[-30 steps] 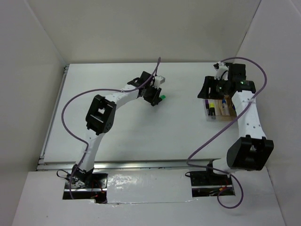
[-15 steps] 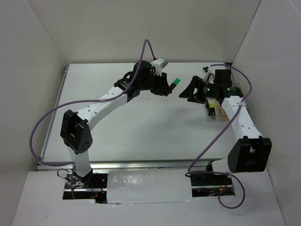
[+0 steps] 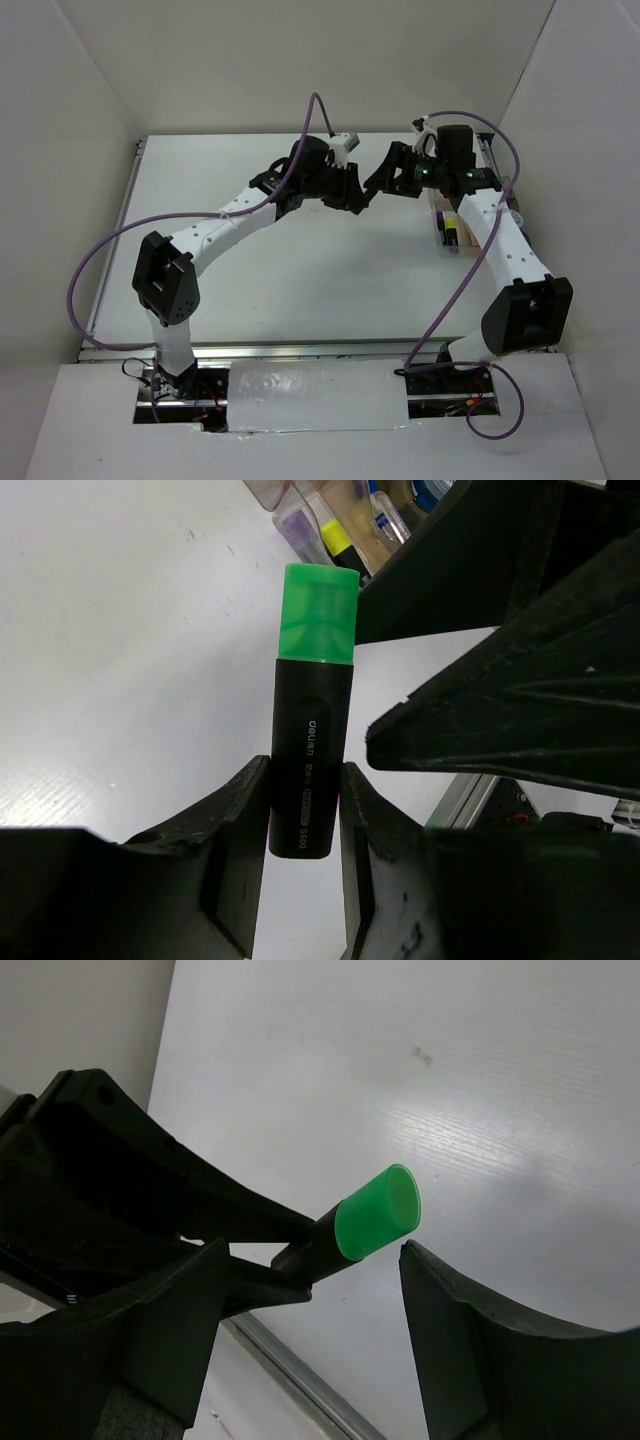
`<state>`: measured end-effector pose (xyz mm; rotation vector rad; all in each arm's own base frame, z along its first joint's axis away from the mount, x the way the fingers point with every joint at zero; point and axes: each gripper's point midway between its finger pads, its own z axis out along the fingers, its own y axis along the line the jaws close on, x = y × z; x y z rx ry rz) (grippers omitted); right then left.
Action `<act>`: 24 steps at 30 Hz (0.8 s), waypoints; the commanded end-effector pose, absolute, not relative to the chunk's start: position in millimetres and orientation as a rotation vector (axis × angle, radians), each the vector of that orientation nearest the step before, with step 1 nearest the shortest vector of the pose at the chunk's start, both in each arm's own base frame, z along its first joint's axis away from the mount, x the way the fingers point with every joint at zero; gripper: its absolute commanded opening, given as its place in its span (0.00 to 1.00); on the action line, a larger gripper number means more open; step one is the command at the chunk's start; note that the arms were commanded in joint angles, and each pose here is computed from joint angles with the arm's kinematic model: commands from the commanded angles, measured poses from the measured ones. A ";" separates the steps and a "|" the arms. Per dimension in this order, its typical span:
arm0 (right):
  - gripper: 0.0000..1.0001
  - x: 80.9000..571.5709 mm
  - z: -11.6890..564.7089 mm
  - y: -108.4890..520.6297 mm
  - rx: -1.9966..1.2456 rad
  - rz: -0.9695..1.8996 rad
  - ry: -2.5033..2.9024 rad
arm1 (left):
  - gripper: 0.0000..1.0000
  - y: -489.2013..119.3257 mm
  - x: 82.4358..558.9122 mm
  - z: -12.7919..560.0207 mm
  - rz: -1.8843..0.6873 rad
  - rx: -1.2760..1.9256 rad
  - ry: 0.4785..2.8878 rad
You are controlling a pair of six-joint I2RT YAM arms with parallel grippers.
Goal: Sort the stationery into containers
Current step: Place the pen in the storage box.
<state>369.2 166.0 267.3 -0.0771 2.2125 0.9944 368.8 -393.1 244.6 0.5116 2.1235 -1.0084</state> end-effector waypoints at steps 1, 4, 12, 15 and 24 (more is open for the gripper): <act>0.75 377.9 273.9 170.3 -0.078 0.933 2.169 | 0.00 -400.7 371.7 267.0 -1.062 0.492 2.062; 0.74 379.3 271.5 170.4 -0.051 0.927 2.172 | 0.00 -398.1 372.9 268.3 -1.101 0.458 2.056; 0.60 385.0 257.9 180.9 0.001 1.021 2.218 | 0.00 -397.9 379.0 270.3 -1.228 0.361 2.054; 0.52 384.3 253.9 184.0 0.009 1.047 2.227 | 0.00 -398.0 382.8 267.0 -1.223 0.324 2.070; 0.39 393.4 247.8 187.4 0.013 1.051 2.235 | 0.00 -406.1 375.2 260.6 -1.289 0.338 2.072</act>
